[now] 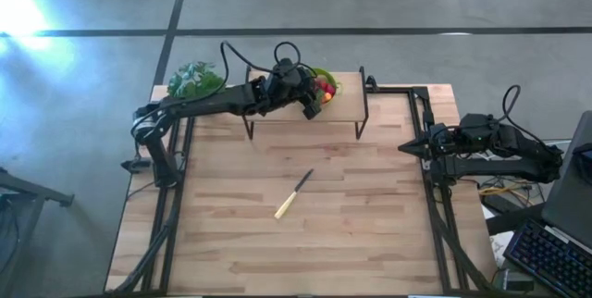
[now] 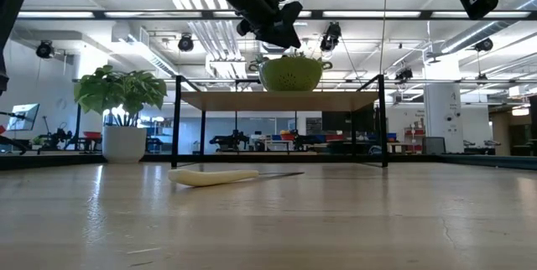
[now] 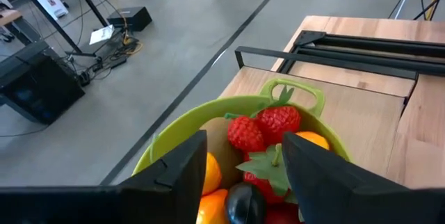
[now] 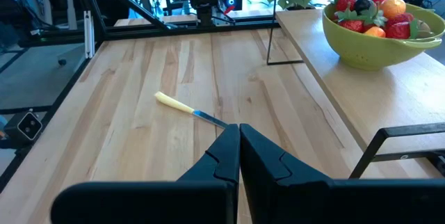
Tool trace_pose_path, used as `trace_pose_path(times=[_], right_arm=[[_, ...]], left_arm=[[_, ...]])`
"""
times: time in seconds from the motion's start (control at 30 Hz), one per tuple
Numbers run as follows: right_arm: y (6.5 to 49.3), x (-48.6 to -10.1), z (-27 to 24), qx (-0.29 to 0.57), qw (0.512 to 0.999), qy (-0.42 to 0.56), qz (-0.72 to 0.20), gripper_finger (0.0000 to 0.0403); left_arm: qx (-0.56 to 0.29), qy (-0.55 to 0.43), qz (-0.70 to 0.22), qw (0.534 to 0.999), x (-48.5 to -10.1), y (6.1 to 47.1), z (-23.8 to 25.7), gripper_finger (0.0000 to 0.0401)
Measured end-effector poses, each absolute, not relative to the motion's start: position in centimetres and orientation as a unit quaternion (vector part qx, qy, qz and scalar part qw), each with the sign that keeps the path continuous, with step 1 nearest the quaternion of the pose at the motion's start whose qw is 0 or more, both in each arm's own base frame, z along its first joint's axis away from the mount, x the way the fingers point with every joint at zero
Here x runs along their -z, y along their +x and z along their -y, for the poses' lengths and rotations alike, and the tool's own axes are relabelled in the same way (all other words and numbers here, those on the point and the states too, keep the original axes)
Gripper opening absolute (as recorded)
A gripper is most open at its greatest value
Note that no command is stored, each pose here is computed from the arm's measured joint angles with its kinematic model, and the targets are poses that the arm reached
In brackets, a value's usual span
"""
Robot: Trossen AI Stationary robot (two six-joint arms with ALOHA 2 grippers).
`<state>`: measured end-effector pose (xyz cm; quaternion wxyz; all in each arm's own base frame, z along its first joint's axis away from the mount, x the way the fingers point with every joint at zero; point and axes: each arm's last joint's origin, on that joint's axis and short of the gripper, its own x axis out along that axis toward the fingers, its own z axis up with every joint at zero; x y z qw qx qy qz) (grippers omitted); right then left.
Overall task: Pick & Place Fruit
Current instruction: Put the knife on the shelf
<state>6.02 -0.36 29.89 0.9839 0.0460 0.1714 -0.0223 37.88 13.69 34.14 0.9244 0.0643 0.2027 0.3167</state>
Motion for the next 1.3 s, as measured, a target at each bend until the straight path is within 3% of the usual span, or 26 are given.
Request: trace_pose_path(times=[0.5,0.83,1.3], right_arm=[[6.0,-29.9,0.4,0.022,0.984,0.046,-0.171,0.0008],[6.0,-29.9,0.4,0.022,0.984,0.046,-0.171,0.0008],[6.0,-29.9,0.4,0.022,0.984,0.046,-0.172,0.0008]], left_arm=[[-0.267,0.072,-0.289,0.917,-35.8,37.4,-10.6,0.0201],[-0.24,0.006,-0.369,0.898,-36.1,36.4,-6.3,0.0191],[-0.282,-0.121,-0.5,0.81,-32.2,34.0,-0.4,0.0188]])
